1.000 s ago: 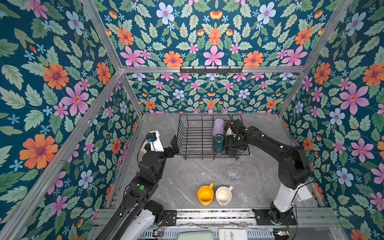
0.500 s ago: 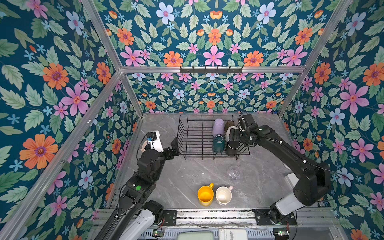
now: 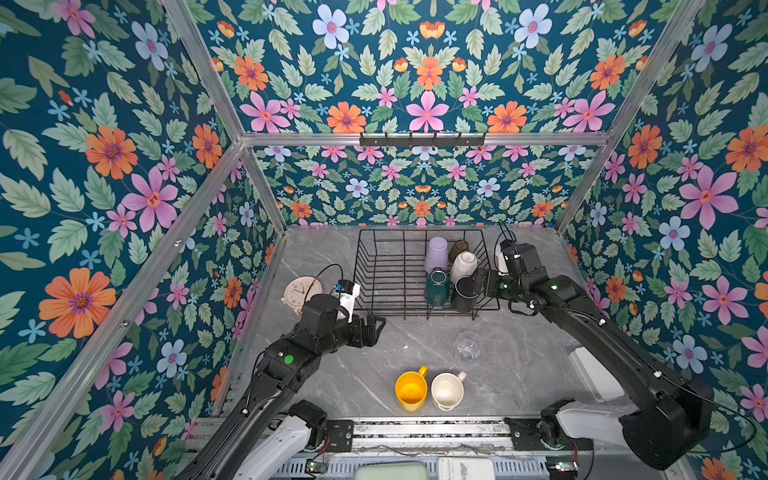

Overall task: Load the cups into the dish rack
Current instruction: 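Move the left gripper down to the yellow mug on the table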

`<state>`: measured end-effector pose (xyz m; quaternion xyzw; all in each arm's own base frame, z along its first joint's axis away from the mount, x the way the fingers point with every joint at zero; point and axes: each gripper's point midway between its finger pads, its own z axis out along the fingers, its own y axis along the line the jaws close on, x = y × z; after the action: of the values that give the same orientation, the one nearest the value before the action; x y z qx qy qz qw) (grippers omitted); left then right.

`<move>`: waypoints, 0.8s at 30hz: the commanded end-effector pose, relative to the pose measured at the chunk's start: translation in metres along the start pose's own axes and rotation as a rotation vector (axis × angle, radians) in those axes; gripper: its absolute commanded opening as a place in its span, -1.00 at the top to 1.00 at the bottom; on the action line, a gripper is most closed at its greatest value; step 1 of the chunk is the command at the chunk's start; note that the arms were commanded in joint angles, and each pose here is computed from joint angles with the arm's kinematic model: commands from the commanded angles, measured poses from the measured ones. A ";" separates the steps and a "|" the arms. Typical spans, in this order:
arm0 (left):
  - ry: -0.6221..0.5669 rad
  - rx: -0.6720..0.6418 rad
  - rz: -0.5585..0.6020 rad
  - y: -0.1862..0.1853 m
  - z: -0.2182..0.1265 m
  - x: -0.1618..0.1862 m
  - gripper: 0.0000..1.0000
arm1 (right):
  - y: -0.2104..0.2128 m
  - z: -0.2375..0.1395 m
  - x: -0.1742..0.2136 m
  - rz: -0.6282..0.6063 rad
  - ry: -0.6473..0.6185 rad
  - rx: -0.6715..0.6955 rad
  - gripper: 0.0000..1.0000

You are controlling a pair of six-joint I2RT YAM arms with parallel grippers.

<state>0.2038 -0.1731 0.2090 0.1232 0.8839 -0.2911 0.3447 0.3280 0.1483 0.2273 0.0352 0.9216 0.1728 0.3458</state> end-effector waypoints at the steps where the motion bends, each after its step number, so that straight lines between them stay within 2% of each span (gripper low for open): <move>1: 0.094 0.067 -0.016 -0.016 0.008 0.025 -0.75 | 0.004 -0.007 -0.003 -0.008 -0.037 -0.034 -0.98; 5: 0.168 0.047 0.070 -0.033 0.018 0.055 -0.74 | -0.002 -0.013 0.006 -0.006 -0.042 -0.035 -0.98; 12: 0.274 0.050 0.116 -0.044 0.024 0.091 -0.64 | -0.009 -0.019 0.019 0.002 -0.037 -0.035 -0.98; 24: 0.440 -0.066 0.229 -0.039 0.042 0.136 -0.57 | -0.016 -0.026 0.030 0.012 -0.044 -0.030 -0.97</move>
<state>0.1073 -0.2320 0.1125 0.2761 0.9208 -0.2129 0.1746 0.2877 0.1319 0.2176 0.0349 0.9148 0.1870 0.3564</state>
